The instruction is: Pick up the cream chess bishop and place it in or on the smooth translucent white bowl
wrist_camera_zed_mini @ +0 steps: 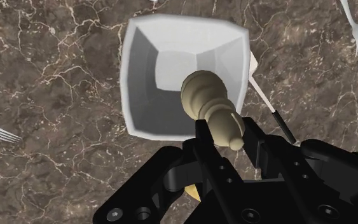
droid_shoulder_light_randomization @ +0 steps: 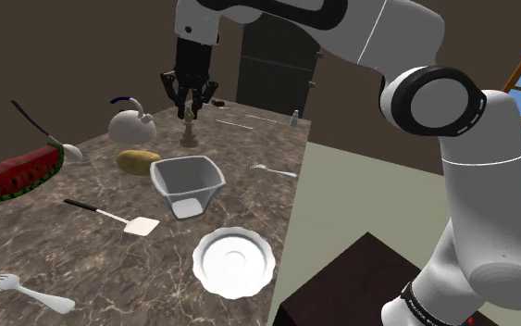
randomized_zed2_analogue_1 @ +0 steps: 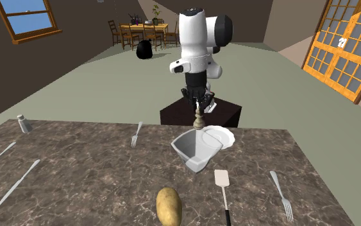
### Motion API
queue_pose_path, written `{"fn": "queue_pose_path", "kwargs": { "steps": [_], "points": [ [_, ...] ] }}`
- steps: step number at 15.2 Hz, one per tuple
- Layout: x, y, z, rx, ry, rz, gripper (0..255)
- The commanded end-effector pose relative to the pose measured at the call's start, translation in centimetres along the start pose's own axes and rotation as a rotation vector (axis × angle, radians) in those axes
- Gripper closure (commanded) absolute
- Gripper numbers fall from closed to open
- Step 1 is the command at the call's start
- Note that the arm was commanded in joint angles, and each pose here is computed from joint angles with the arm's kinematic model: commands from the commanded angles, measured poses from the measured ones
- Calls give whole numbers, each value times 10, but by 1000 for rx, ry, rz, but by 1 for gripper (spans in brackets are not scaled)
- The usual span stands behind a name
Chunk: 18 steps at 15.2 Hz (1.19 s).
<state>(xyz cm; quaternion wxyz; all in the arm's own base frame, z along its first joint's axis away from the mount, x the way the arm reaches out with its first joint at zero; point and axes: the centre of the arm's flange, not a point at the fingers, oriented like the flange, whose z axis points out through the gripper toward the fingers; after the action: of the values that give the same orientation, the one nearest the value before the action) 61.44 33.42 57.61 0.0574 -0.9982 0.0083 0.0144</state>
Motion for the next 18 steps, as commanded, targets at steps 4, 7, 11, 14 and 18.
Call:
{"fn": "queue_pose_path", "kwargs": {
  "steps": [4,7,11,14,18],
  "points": [
    [0,2,26,0,1,1,255],
    [1,3,41,0,1,1,255],
    [1,6,62,0,1,1,255],
    [2,8,78,0,1,1,255],
    [2,10,96,0,1,1,255]
  ]
}}
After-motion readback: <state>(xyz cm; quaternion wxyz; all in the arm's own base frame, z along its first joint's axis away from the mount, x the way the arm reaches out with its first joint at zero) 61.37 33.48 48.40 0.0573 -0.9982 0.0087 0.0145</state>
